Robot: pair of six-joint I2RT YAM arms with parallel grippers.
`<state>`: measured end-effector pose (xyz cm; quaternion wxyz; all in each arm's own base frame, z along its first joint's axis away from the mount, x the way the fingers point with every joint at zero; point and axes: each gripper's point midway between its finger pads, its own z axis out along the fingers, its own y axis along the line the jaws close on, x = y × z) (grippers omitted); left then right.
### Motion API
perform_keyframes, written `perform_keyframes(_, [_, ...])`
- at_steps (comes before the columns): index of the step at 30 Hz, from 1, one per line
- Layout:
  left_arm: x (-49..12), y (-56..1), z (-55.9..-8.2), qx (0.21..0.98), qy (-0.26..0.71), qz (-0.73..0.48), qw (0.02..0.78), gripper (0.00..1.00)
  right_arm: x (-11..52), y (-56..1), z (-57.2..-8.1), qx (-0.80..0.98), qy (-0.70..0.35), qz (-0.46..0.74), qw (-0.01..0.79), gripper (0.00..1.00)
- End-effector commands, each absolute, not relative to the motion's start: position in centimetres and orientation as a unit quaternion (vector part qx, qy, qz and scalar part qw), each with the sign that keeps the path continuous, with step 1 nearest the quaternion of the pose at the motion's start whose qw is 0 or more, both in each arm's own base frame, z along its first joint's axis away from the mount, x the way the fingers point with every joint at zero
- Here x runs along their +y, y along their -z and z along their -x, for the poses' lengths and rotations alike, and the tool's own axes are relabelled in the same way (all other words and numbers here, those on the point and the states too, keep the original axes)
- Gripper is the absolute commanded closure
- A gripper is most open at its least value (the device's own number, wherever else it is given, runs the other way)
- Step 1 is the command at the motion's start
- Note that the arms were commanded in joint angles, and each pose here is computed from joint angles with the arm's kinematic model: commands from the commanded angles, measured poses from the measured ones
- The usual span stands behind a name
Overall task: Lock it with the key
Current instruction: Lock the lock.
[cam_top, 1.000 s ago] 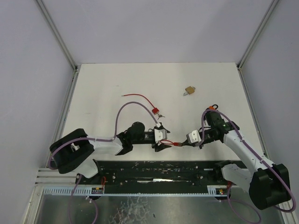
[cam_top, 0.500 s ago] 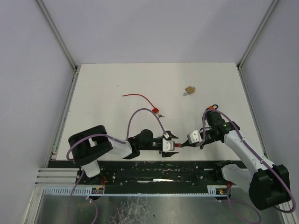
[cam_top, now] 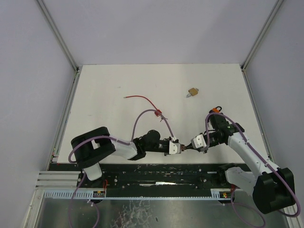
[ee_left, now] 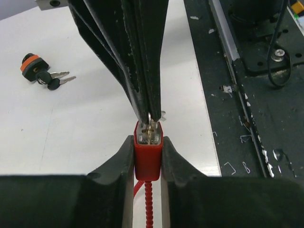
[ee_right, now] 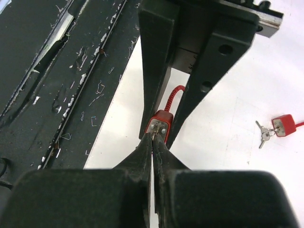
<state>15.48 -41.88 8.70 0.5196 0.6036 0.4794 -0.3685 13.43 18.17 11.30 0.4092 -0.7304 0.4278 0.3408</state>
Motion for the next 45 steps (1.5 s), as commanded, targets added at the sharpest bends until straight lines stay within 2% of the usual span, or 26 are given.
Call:
perform_keyframes(1, [-41.4,-8.8,-14.5,0.453,0.377,-0.650,0.479,1.00,17.9,-12.9,-13.4,0.346,-0.291,0.781,0.431,1.00])
perform_keyframes(5, [-40.0,-8.7,-14.1,0.464,0.416,-0.680,0.386,1.00,17.7,-13.9,-13.1,0.301,-0.257,0.803,0.445,1.00])
perform_keyframes(8, [-39.3,-8.2,-14.9,0.479,0.408,-0.687,0.363,1.00,17.8,-14.0,-13.2,0.314,-0.262,0.795,0.449,1.00])
perform_keyframes(12, [-39.3,-7.9,-16.1,0.503,0.381,-0.676,0.380,1.00,18.3,-14.6,-13.5,0.354,-0.292,0.766,0.450,1.00])
perform_keyframes(17, [-39.3,-7.9,-17.8,0.532,0.287,-0.661,0.445,1.00,18.7,-14.9,-13.8,0.415,-0.342,0.719,0.440,1.00])
perform_keyframes(22, [-38.7,-7.9,-18.7,0.542,0.232,-0.640,0.493,1.00,17.5,-13.0,-14.1,0.391,-0.275,0.763,0.435,1.00])
perform_keyframes(26, [-38.7,-8.3,-17.4,0.536,0.266,-0.633,0.491,1.00,17.4,-13.3,-14.1,0.371,-0.252,0.771,0.452,1.00])
perform_keyframes(31, [-39.2,-8.1,-14.5,0.525,0.374,-0.652,0.399,1.00,17.2,-12.3,-13.3,0.361,-0.262,0.780,0.438,1.00])
perform_keyframes(34, [-39.2,-7.6,-15.3,0.551,0.360,-0.642,0.394,1.00,17.6,-13.0,-13.7,0.379,-0.278,0.765,0.441,1.00])
perform_keyframes(37, [-38.6,-7.4,-17.0,0.582,0.319,-0.623,0.414,1.00,17.7,-13.4,-14.4,0.420,-0.289,0.738,0.443,0.94])
perform_keyframes(40, [-38.5,-7.3,-17.7,0.593,0.288,-0.619,0.427,1.00,17.6,-12.9,-14.6,0.439,-0.293,0.723,0.445,0.75])
perform_keyframes(45, [-38.8,-7.4,-17.6,0.590,0.276,-0.620,0.438,1.00,18.0,-13.7,-14.4,0.440,-0.315,0.704,0.460,0.59])
